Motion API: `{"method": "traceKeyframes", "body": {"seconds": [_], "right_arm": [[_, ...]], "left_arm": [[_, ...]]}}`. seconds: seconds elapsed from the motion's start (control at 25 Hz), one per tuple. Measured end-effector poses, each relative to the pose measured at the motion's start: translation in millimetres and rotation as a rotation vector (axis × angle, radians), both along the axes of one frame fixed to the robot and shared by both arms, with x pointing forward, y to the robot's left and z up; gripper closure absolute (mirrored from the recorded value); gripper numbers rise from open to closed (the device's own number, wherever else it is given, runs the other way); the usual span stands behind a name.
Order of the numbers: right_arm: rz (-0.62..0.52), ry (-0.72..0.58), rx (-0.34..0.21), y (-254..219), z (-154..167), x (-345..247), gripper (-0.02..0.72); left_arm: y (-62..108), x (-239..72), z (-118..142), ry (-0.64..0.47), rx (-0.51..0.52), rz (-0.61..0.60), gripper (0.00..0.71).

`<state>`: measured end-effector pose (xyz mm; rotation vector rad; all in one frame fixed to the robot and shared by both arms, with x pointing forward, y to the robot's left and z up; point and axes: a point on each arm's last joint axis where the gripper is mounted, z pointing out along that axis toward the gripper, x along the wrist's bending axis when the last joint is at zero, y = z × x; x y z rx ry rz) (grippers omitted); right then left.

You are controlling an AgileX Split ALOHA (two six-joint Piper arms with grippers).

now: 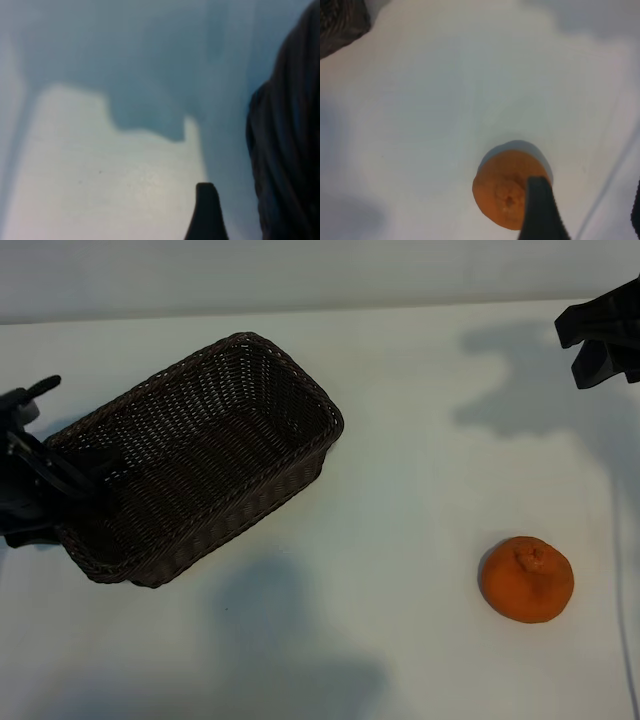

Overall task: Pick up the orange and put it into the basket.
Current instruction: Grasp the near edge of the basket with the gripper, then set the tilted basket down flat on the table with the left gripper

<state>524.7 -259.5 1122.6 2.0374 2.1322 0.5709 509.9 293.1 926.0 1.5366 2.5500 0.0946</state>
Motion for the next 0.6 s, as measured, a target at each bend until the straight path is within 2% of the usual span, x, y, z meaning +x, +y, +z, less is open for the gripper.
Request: {"method": "traceKeyframes", "body": {"seconds": [0.08,0.16,0.2,0.32,0.36,0.6], "right_arm": [[0.0,0.0,0.001,0.1,0.0,0.0,0.27],[0.0,0.0,0.001,0.1,0.0,0.0,0.27],[0.0,0.0,0.001,0.1,0.0,0.0,0.27],[0.0,0.0,0.001,0.1,0.0,0.0,0.27],[0.0,0.0,0.001,0.1,0.0,0.0,0.27],[0.0,-0.001,0.001,0.1,0.1,0.1,0.27]], "left_arm": [[0.0,0.2,-4.8,0.014,0.0,0.001,0.143],[-0.1,0.8,-5.5,0.011,-0.001,0.002,0.175],[-0.1,0.8,-5.5,0.011,-0.001,0.002,0.224],[-0.6,1.6,-5.4,0.003,-0.013,0.024,0.492],[-1.3,3.4,-4.5,-0.016,-0.025,0.044,0.528],[-2.4,3.3,-4.5,-0.014,-0.041,0.064,0.539]]}}
